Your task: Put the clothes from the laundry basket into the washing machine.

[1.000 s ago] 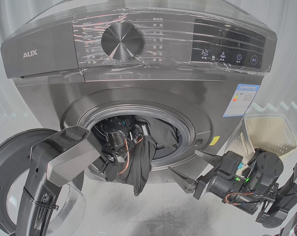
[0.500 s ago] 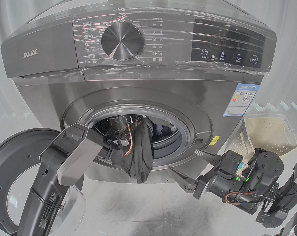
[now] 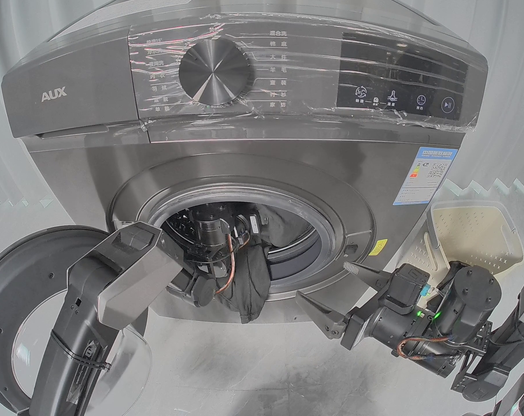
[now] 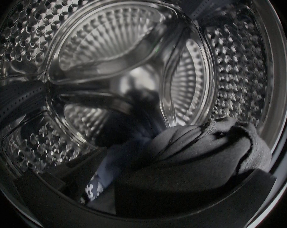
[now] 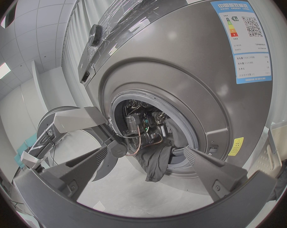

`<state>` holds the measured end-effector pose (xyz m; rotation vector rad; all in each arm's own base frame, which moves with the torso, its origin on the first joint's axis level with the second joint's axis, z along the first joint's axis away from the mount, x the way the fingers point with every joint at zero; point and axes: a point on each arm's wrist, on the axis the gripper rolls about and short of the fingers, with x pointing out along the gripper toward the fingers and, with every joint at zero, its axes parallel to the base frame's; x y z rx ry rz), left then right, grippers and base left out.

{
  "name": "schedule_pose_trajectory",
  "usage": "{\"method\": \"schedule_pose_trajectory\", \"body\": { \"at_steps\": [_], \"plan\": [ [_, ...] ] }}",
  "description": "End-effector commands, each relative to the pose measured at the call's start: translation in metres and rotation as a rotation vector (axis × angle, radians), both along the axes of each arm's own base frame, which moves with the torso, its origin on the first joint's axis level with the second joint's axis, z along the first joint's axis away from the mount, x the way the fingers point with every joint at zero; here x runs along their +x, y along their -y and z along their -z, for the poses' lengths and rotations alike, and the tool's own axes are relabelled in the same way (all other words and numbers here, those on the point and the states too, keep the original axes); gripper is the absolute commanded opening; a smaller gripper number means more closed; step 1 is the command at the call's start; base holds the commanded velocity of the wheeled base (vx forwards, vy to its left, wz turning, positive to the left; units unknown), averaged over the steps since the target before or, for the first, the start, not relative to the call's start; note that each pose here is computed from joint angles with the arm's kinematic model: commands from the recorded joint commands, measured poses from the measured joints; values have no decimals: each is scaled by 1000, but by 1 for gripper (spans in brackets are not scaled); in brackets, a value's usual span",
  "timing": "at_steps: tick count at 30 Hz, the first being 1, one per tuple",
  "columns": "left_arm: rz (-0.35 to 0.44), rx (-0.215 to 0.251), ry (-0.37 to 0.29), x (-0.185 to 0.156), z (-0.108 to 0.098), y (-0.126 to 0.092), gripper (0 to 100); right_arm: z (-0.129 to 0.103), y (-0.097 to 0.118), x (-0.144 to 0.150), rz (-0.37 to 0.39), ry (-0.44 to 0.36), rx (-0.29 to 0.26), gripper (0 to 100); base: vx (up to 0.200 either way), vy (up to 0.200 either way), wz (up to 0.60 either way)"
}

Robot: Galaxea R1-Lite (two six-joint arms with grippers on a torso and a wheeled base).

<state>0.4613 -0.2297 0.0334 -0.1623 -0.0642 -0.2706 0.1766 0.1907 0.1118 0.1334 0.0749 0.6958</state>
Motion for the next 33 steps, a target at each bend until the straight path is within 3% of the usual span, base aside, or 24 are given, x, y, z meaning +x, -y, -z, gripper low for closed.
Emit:
{"method": "schedule_pose_trajectory", "body": {
  "at_steps": [1,4,7,17,29,30,33],
  "plan": [
    [33,61,-69,-29,-10,4,100,1,-1,0,-2,-1,-1,100,0,0,0],
    [33,123,-86,-36,-10,-1,100,1,-1,0,-2,-2,-2,100,0,0,0],
    [49,178,-155,-48,-4,-6,100,1,-1,0,-2,-1,-1,100,0,0,0],
    [135,315,-306,-75,24,-18,100,1,-2,0,-4,-3,-1,100,0,0,0],
    [133,340,-350,-72,48,-19,100,2,-5,-3,-19,-6,0,100,0,0,0],
    [135,343,-355,-73,48,-18,0,1,-5,-3,-19,-5,2,100,0,0,0],
    [135,345,-362,-73,48,-18,0,1,-5,-3,-19,-5,2,100,0,0,0]
  ]
}}
